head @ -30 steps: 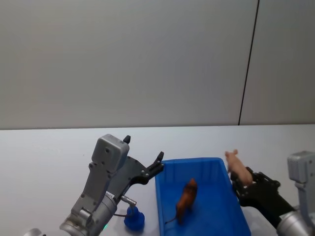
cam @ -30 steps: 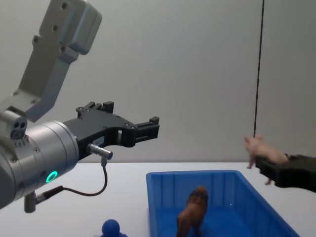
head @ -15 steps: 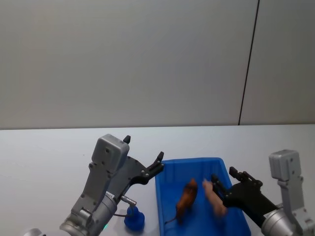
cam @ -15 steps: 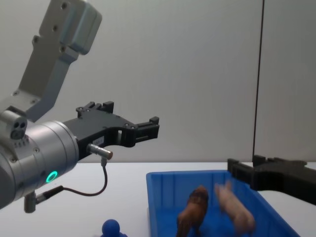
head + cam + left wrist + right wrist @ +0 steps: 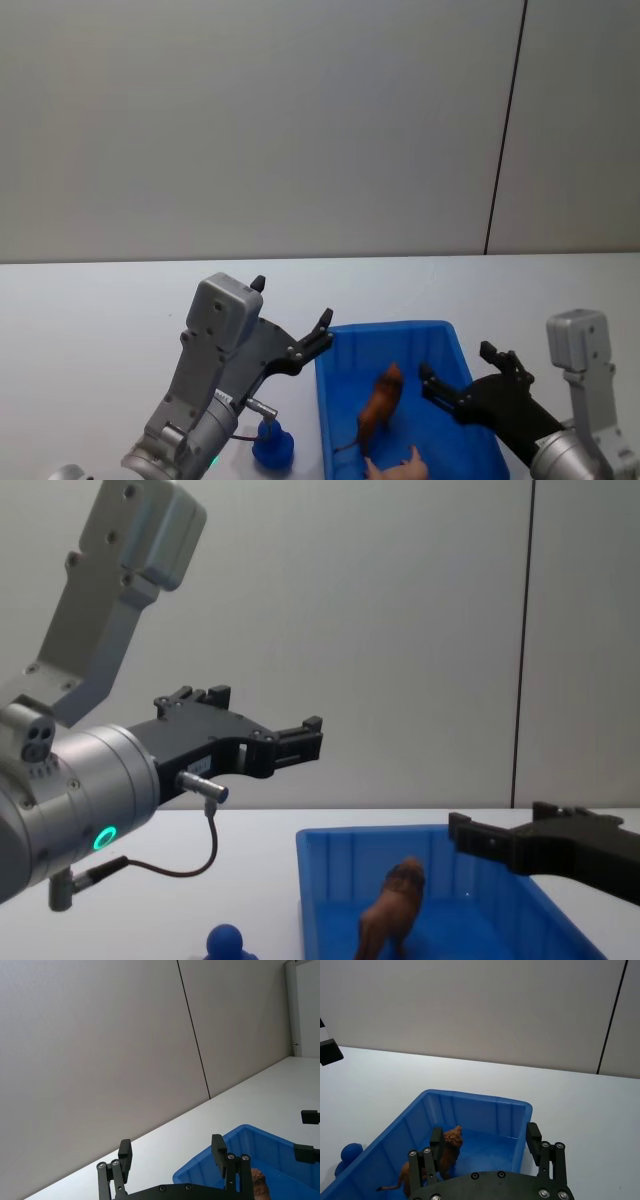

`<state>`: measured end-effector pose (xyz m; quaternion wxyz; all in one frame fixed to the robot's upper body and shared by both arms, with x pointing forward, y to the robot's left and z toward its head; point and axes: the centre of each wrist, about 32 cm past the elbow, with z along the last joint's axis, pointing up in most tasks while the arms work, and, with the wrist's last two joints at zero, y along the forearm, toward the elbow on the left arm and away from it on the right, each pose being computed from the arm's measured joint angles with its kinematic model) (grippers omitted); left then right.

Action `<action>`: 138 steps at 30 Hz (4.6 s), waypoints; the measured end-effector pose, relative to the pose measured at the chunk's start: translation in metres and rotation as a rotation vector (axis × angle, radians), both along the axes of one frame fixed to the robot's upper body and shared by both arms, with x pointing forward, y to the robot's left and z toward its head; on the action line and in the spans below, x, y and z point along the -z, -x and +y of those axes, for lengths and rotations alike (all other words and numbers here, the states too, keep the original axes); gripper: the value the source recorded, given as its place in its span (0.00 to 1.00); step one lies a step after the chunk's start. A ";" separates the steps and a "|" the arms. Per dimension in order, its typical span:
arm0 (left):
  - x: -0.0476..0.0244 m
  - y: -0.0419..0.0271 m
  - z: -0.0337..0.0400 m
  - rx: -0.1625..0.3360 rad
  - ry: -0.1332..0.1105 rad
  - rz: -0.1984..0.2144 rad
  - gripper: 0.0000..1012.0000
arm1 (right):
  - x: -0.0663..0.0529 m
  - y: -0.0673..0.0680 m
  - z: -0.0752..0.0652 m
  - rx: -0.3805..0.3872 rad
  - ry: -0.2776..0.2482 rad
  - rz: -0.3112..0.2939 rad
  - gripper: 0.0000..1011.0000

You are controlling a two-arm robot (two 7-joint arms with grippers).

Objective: Pick up the two dolls from the table and place them into the box.

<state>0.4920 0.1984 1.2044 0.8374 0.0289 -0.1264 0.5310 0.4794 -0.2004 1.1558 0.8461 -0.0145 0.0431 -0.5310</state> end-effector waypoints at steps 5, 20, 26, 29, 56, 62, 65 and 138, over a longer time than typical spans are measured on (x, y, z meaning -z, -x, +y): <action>0.0000 0.0000 0.0000 0.000 0.000 0.000 0.99 | 0.001 0.002 -0.003 0.023 -0.002 -0.004 0.99; 0.0000 0.0000 0.0000 0.000 0.000 0.000 0.99 | 0.003 0.014 -0.017 0.143 -0.006 -0.011 0.99; 0.0000 0.0000 0.0000 0.000 0.000 0.000 0.99 | 0.005 0.019 -0.023 0.180 -0.004 -0.008 0.99; 0.0001 0.0001 0.0000 0.000 0.000 0.001 0.99 | 0.006 0.020 -0.025 0.192 -0.003 -0.007 0.99; 0.0100 0.0022 0.0175 -0.079 0.028 0.249 0.99 | 0.007 0.025 -0.030 0.231 0.000 -0.004 0.99; 0.0154 0.0008 0.0227 -0.091 0.022 0.322 0.99 | 0.007 0.025 -0.031 0.234 -0.001 -0.004 0.99; 0.0178 0.0001 0.0246 -0.095 0.014 0.356 0.99 | 0.007 0.025 -0.031 0.234 0.000 -0.004 0.99; 0.0174 -0.0044 0.0287 0.000 0.002 0.330 0.19 | 0.008 0.025 -0.031 0.236 0.000 -0.003 0.99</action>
